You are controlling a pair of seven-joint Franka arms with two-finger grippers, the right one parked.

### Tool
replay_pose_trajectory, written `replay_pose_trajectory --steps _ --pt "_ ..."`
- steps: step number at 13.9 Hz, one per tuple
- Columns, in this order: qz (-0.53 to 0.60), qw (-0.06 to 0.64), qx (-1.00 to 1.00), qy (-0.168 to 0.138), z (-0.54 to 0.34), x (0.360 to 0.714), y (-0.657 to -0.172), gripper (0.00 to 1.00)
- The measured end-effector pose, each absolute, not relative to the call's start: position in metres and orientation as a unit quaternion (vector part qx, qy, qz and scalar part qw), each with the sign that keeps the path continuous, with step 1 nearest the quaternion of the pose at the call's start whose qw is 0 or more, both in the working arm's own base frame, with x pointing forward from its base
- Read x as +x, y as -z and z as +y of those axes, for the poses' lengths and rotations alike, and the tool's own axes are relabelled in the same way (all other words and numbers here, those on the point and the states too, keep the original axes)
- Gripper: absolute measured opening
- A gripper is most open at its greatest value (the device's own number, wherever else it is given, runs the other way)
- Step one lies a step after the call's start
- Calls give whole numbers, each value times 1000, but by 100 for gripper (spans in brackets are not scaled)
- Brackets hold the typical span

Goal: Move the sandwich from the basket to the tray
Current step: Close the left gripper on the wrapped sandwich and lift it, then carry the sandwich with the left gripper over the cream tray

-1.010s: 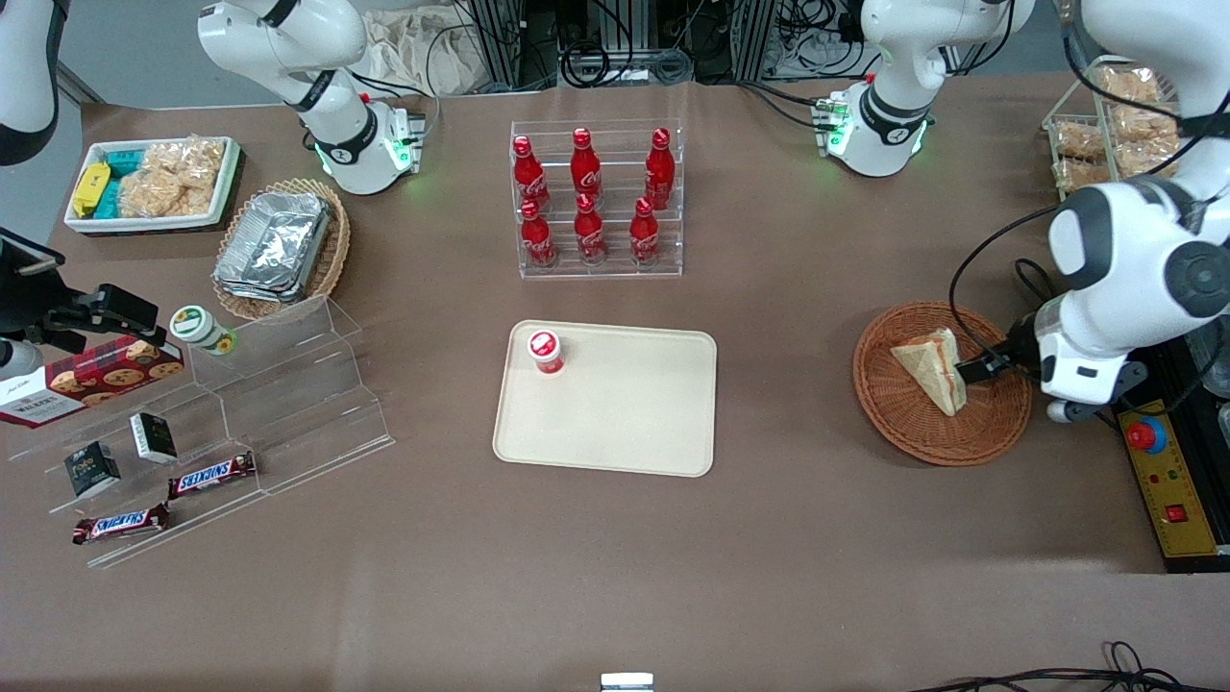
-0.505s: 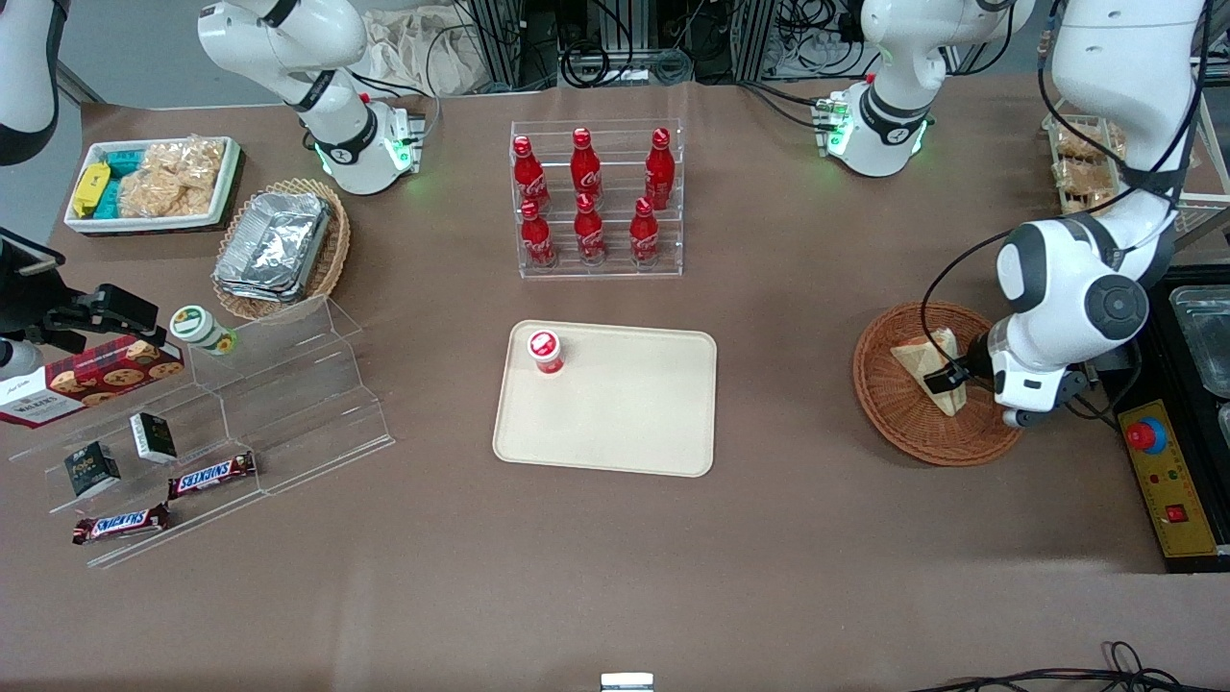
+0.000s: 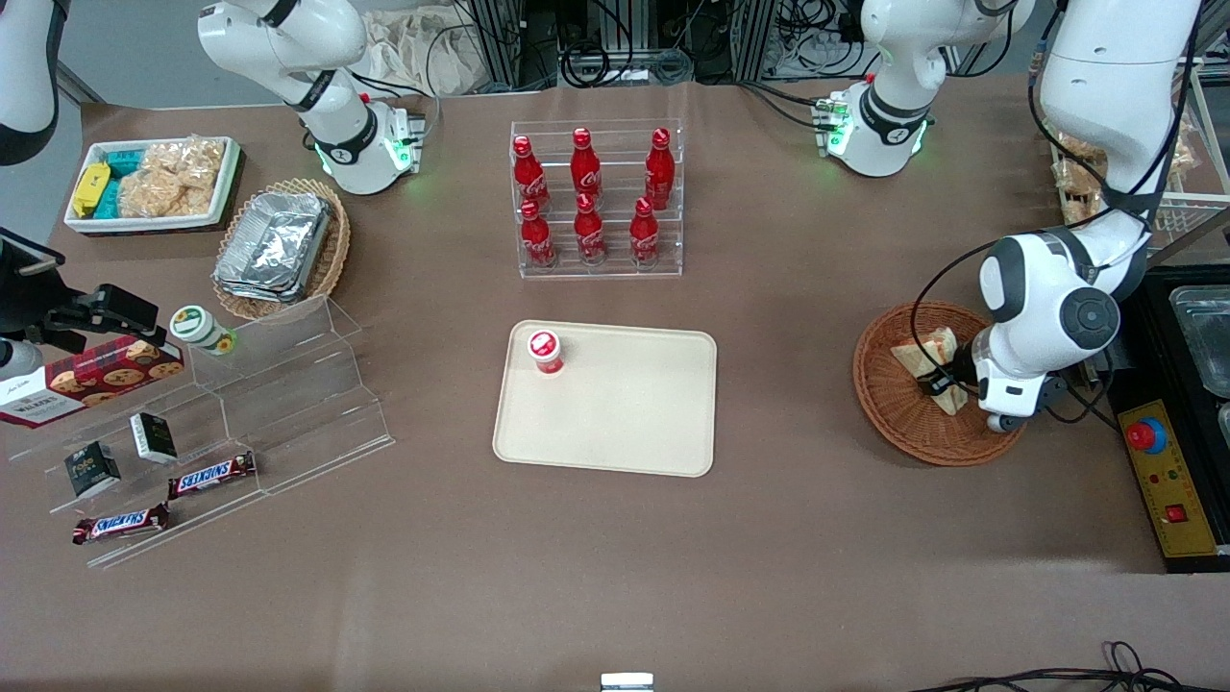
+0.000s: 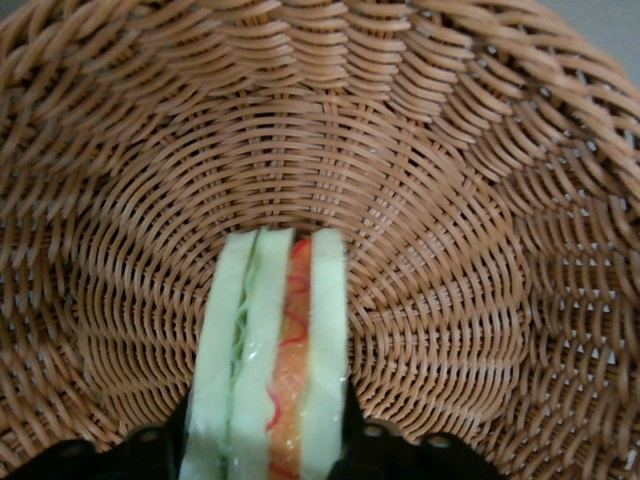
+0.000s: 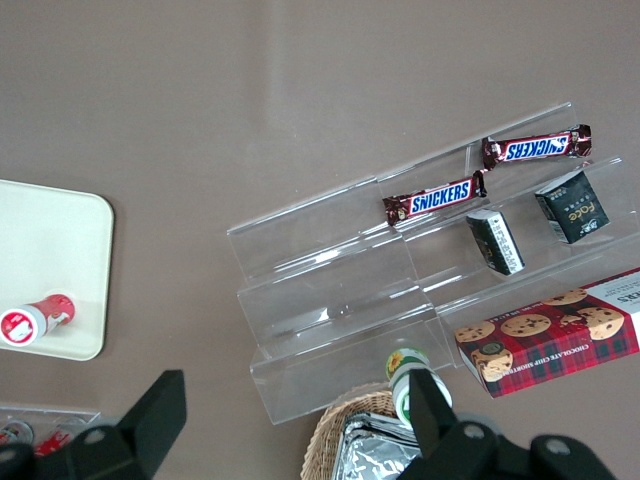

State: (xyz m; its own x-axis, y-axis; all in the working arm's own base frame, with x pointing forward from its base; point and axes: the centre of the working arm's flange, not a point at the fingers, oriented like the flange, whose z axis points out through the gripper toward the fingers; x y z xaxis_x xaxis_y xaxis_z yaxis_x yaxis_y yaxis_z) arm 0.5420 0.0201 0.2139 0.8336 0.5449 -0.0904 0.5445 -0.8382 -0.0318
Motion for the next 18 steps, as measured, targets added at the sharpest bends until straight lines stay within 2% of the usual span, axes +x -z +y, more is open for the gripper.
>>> replay_pose_trajectory --steps 3,5,8,12,15,18 --pt "-283 -1 -959 -33 20 550 -243 26" --pt "-277 -4 -961 -22 17 560 -294 25" --pt "-251 -8 -968 -7 1 569 -406 25" --pt "-179 -5 -984 -22 -68 563 -526 25" --pt "-126 -6 -992 -20 -153 548 -561 22" --pt "-85 -9 -996 -24 -233 523 -559 22"
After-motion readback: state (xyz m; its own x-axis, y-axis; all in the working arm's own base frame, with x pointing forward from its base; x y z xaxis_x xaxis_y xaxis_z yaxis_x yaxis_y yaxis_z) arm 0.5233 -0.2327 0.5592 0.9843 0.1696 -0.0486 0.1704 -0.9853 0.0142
